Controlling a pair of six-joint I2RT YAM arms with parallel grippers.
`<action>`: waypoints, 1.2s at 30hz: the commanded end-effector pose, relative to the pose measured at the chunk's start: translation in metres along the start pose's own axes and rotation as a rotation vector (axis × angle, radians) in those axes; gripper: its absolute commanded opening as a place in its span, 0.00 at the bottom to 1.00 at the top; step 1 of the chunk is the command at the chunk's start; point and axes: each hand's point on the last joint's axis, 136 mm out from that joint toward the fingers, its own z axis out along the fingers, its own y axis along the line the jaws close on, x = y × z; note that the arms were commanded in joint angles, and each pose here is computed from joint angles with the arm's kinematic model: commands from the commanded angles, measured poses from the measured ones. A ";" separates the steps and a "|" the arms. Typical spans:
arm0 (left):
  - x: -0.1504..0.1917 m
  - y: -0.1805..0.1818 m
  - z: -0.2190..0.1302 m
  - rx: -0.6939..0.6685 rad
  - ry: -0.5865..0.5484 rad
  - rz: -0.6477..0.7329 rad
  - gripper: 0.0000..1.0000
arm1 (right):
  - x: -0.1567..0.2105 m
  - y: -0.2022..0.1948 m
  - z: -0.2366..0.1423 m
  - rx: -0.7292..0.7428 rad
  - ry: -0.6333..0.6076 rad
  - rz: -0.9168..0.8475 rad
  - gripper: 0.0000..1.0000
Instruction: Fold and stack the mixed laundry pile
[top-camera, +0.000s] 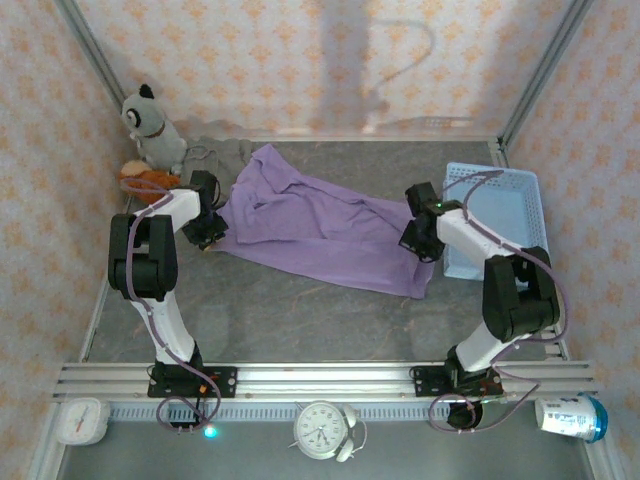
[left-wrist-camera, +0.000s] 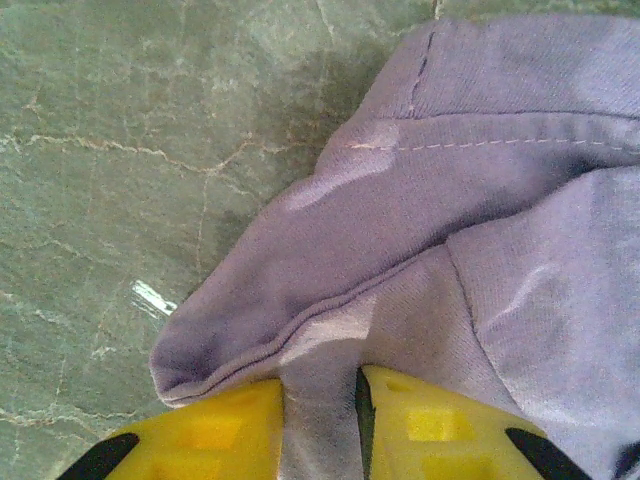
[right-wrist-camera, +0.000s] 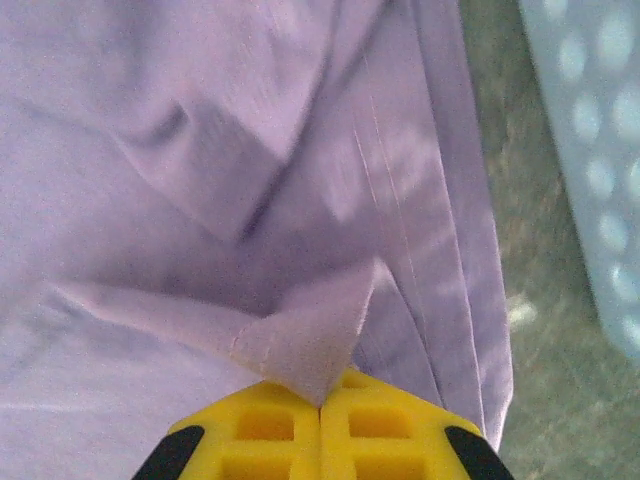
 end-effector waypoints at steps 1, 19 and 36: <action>0.008 0.009 0.001 -0.023 0.038 0.020 0.26 | -0.024 0.006 0.001 0.040 -0.042 -0.059 0.00; 0.006 0.000 -0.002 0.017 0.041 0.015 0.26 | 0.065 -0.049 -0.053 0.060 0.040 -0.107 0.46; 0.014 0.009 0.004 -0.017 0.058 0.025 0.26 | 0.056 -0.073 -0.011 0.464 -0.020 -0.271 0.39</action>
